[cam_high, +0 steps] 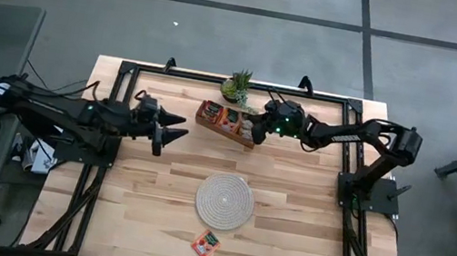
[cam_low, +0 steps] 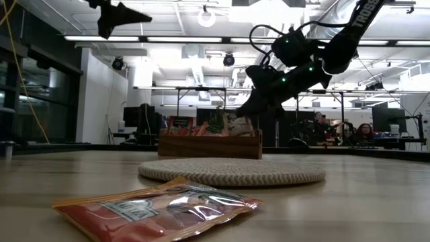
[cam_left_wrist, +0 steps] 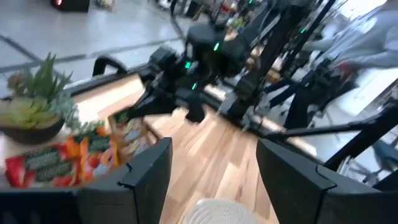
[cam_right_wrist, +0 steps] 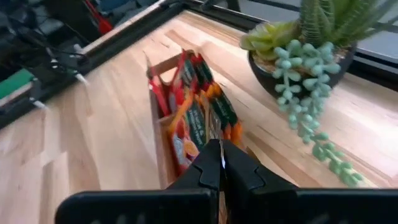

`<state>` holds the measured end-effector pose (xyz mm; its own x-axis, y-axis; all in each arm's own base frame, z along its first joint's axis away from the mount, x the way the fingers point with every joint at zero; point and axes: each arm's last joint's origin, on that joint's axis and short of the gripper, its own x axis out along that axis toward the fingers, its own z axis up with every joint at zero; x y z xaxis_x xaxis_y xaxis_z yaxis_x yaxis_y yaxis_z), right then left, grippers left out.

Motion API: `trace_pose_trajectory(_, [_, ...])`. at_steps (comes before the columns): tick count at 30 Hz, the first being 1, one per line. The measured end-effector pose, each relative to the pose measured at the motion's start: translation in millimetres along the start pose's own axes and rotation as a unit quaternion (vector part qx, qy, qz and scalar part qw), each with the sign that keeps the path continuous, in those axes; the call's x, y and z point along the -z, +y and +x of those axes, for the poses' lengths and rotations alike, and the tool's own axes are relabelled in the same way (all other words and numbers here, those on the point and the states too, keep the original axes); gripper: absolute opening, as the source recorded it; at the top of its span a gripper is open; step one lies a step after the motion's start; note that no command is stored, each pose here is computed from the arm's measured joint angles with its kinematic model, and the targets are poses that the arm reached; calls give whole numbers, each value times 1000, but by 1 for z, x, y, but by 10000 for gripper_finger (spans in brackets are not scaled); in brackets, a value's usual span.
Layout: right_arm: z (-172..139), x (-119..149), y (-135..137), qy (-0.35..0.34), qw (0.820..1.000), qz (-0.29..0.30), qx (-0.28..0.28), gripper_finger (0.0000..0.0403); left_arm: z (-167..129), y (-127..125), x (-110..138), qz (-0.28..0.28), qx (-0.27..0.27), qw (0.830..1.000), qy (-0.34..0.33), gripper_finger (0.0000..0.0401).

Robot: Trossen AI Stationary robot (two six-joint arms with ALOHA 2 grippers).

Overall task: Pick & Place Tea
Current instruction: Put the light brown tea bag into the right section of the wooden organizer

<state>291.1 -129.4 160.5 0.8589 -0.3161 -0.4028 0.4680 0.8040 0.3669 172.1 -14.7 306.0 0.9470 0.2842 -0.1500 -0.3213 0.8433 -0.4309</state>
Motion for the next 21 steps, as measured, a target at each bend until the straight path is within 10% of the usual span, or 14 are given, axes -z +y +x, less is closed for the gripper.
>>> trace_pose_trajectory(21, [-1,22,15,55,996,3,64,0,-9,4,1,13,12,1000,14,232])
